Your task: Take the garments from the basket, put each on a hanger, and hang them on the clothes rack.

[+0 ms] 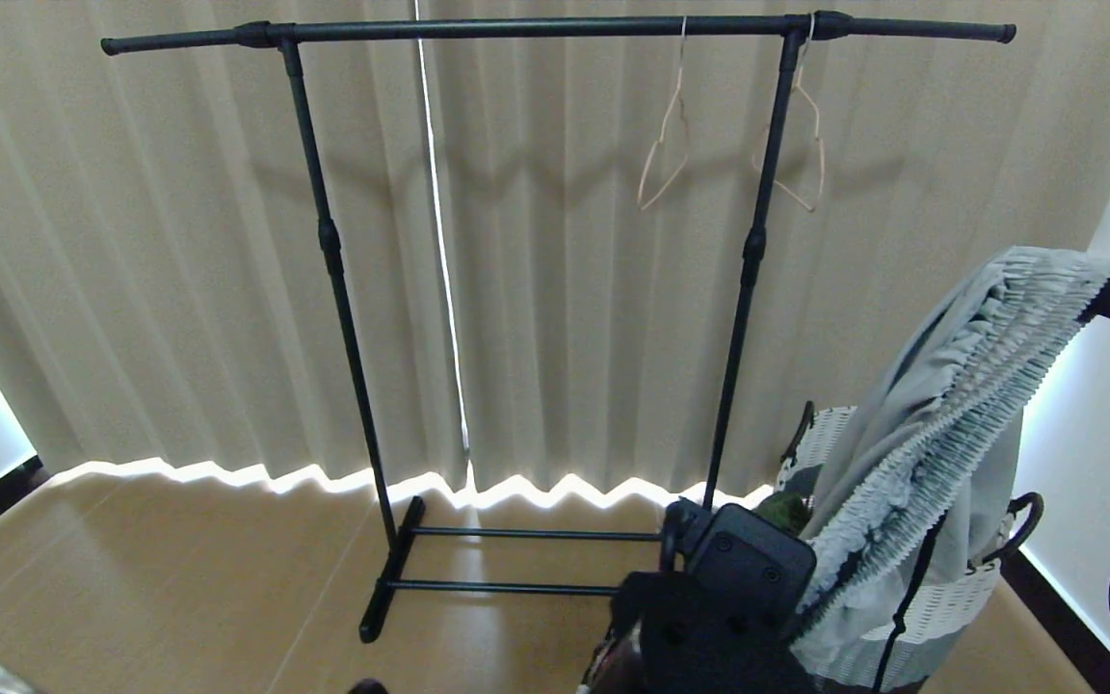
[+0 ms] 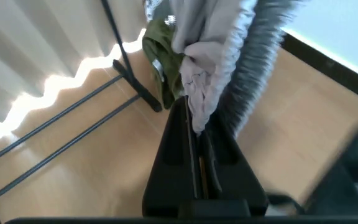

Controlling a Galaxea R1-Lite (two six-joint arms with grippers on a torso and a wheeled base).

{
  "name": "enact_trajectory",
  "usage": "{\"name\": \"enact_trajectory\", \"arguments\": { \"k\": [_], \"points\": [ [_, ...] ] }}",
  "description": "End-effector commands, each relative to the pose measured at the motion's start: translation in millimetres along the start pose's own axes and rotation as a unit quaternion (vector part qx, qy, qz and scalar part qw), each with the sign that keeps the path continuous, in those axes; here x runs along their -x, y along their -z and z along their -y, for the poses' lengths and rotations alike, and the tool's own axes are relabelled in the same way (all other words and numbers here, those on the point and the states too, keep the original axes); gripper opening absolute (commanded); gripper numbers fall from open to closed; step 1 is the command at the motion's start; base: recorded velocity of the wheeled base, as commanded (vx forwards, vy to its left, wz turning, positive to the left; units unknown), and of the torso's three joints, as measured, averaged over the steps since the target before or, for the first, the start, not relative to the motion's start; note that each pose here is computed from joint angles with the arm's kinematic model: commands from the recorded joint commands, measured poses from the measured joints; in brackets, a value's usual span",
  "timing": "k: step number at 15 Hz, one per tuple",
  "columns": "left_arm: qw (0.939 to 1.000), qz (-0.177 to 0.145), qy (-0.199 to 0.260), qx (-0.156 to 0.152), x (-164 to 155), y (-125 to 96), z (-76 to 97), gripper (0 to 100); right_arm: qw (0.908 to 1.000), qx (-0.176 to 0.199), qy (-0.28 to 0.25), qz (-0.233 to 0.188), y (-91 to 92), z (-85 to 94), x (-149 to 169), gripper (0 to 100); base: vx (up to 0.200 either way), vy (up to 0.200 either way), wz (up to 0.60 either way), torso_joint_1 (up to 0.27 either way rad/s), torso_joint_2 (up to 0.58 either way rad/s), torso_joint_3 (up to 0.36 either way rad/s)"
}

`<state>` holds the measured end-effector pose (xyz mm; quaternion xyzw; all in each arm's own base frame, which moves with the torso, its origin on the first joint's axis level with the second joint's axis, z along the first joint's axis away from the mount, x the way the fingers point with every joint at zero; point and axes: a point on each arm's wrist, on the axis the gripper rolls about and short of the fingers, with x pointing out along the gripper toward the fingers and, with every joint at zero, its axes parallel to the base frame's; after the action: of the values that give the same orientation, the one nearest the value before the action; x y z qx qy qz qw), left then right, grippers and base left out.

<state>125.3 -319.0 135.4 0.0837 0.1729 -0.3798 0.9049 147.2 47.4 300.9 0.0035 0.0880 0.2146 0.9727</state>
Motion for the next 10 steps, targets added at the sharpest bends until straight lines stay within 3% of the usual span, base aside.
{"name": "enact_trajectory", "arguments": {
  "k": [1, 3, 4, 9, 10],
  "points": [
    [0.9976, 0.062, 0.023, -0.021, 70.9, -30.8, -38.4, 0, 0.9996, 0.001, -0.021, -0.02, -1.8, -4.0, -24.0, 0, 0.0, 0.0, 0.0, 0.0, 0.0, 0.0],
    [0.9963, 0.077, 0.003, -0.038, 87.1, -41.7, -56.3, 0, 0.9992, 0.004, -0.034, -0.018, -7.1, -8.2, -31.2, 0, 0.0, 0.0, 0.0, 0.0, 0.0, 0.0],
    [0.9943, 0.096, -0.026, -0.04, 101.5, -56.2, -75.1, 0, 0.9986, 0.008, -0.051, -0.012, -14.9, -14.4, -38.7, 0, 0.0, 0.0, 0.0, 0.0, 0.0, 0.0],
    [0.9837, 0.16, -0.079, -0.026, 140.6, -111.3, -117.0, 0, 0.9964, 0.015, -0.071, 0.044, -34.8, -22.2, -68.6, 0, 0.0, 0.0, 0.0, 0.0, 0.0, 0.0],
    [0.9785, 0.181, -0.097, -0.018, 151.9, -127.6, -128.9, 0, 0.9946, 0.018, -0.071, 0.073, -46.6, -22.6, -70.9, 0, 0.0, 0.0, 0.0, 0.0, 0.0, 0.0]
  ]
}}
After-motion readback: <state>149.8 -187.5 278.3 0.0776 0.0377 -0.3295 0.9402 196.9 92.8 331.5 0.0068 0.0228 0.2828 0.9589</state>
